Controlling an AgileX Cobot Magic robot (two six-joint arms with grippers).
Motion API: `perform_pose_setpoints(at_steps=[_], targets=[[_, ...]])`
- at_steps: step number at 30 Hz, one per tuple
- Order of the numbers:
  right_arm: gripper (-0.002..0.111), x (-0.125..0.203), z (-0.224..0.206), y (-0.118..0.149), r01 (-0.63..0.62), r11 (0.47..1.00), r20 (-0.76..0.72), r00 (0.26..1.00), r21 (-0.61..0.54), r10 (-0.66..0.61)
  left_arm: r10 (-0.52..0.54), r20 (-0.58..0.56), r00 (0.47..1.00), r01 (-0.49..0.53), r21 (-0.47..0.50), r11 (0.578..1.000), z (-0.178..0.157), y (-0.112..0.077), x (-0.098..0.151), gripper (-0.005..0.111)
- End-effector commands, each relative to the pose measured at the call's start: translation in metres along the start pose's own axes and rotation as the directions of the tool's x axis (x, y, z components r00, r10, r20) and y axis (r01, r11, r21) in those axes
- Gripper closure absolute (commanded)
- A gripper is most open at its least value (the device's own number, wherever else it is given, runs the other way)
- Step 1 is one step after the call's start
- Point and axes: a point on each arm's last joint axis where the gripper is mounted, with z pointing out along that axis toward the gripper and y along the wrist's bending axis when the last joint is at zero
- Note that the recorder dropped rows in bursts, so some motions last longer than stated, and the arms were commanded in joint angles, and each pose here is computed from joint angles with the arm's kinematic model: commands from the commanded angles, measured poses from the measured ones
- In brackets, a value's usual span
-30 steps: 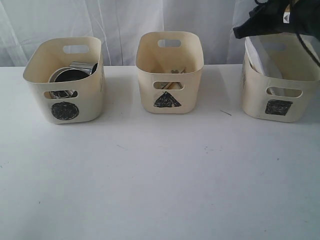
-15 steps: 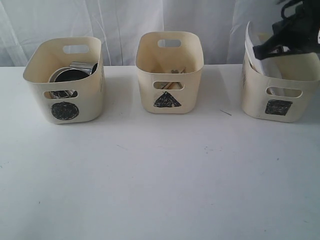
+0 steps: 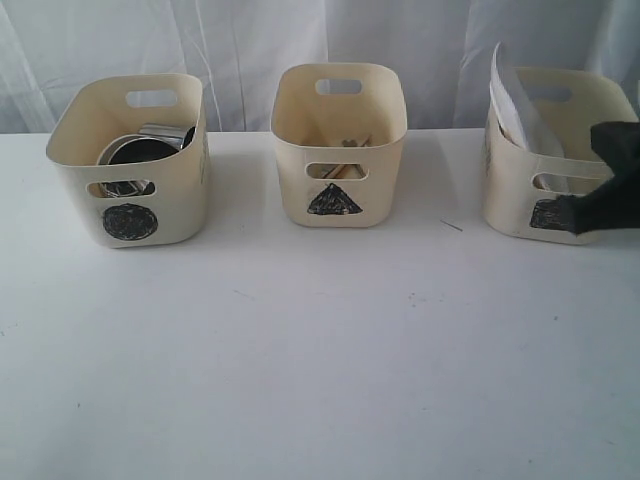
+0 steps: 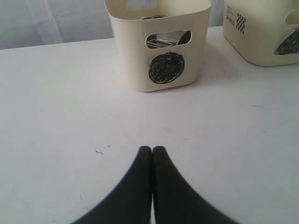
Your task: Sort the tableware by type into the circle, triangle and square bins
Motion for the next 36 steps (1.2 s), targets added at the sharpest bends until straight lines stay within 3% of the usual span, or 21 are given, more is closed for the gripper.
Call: perform_pose_setpoints(at_steps=[1,11,28,36], targets=[[0.108,0.016,-0.027,0.009,-0.018,1.000,0.081,0.997,-0.017,0.019,-0.011,0.001,1.000,0.011,-0.002,1.000,0.000,0.000,0.001,0.107],[0.108,0.040,-0.067,0.020,-0.019,1.000,0.192,0.981,-0.010,0.020,-0.011,0.001,1.000,0.011,-0.002,1.000,0.000,0.000,0.001,0.107],[0.108,0.039,-0.082,0.024,-0.008,1.000,0.264,0.964,-0.014,0.012,-0.011,0.001,1.000,0.011,-0.002,1.000,0.000,0.000,0.001,0.107],[0.108,0.084,-0.108,0.037,-0.002,1.000,0.341,0.940,0.002,0.001,-0.011,0.001,1.000,0.011,-0.002,1.000,0.000,0.000,0.001,0.107]])
